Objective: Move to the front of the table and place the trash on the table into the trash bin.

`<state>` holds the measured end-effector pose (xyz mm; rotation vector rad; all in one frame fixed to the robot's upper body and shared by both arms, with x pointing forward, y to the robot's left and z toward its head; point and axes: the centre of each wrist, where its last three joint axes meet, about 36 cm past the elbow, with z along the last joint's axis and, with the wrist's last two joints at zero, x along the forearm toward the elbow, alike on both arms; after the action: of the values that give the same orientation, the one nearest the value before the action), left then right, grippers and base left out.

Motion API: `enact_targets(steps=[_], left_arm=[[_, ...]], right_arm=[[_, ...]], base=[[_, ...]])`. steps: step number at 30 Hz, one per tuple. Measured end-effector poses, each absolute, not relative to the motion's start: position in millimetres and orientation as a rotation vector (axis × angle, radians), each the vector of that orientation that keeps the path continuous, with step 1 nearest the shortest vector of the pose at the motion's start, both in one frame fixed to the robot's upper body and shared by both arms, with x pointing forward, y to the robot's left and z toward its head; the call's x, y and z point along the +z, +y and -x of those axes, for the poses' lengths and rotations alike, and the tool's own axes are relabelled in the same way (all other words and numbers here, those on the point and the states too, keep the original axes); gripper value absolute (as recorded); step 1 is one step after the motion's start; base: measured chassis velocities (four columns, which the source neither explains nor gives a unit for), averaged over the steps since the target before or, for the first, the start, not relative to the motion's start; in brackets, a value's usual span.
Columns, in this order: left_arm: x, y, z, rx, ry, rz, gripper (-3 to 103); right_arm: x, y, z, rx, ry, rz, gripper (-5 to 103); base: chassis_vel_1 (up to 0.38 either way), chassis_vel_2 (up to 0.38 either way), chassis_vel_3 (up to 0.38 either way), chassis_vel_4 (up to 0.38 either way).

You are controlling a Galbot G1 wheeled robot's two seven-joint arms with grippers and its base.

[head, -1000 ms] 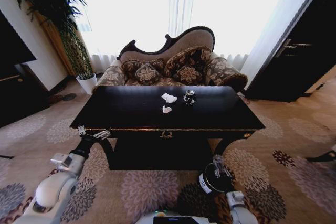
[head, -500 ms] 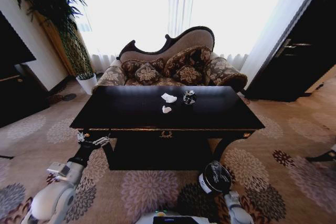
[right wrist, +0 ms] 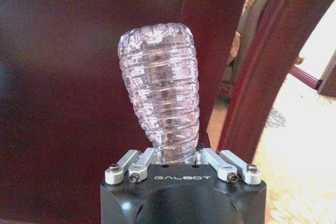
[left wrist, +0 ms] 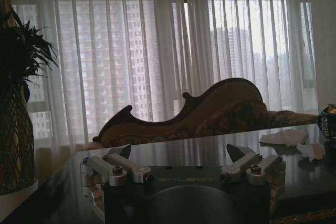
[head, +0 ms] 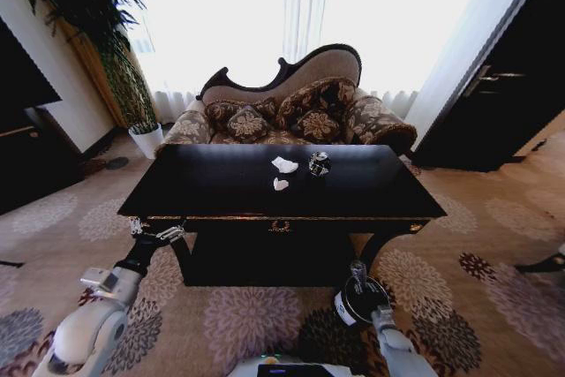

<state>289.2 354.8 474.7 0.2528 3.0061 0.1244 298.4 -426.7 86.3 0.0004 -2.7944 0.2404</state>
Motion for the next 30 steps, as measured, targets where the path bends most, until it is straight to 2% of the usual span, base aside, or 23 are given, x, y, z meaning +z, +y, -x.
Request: enact_targets(steps=[2,4,7,9,13,15,18,20,21,24,30], left_arm=[[475,354,-290,0.118,3.009,-0.256,100],[475,354,-290,0.118,3.009,-0.257,100],[476,353,-290,0.119,3.009,-0.262,100],[476,353,-290,0.119,3.010,-0.263,100],[474,353,-287,0.111,3.020,-0.257,100],[474,353,-286,0.112,3.021,-0.256,100],[474,354,-286,0.113,3.019,-0.252,100],[475,354,-286,0.113,3.018,-0.252,100],[475,353,-286,0.110,3.017,-0.253,100],[475,352,-285,0.102,3.015,-0.257,100],[474,350,-282,0.092,3.023,-0.266,100]], right_arm=[[85,-436,-295,0.241,-2.786,0.010,30],[85,-438,-295,0.241,-2.785,0.012,30],[85,-447,-293,0.243,-2.776,0.011,46],[85,-450,-293,0.245,-2.773,0.013,46],[84,-454,-292,0.237,-2.766,0.032,68],[83,-455,-292,0.236,-2.765,0.037,68],[83,-455,-291,0.234,-2.763,0.040,84],[83,-455,-292,0.234,-2.763,0.040,84],[83,-455,-292,0.234,-2.764,0.041,95],[83,-454,-290,0.234,-2.766,0.039,100],[81,-449,-278,0.220,-2.764,0.036,100]], base=[[0.000,0.000,0.000,0.000],[0.000,0.000,0.000,0.000],[0.000,0.000,0.000,0.000],[0.000,0.000,0.000,0.000],[0.000,0.000,0.000,0.000],[0.000,0.000,0.000,0.000],[0.000,0.000,0.000,0.000],[0.000,0.000,0.000,0.000],[0.000,0.000,0.000,0.000],[0.000,0.000,0.000,0.000],[0.000,0.000,0.000,0.000]])
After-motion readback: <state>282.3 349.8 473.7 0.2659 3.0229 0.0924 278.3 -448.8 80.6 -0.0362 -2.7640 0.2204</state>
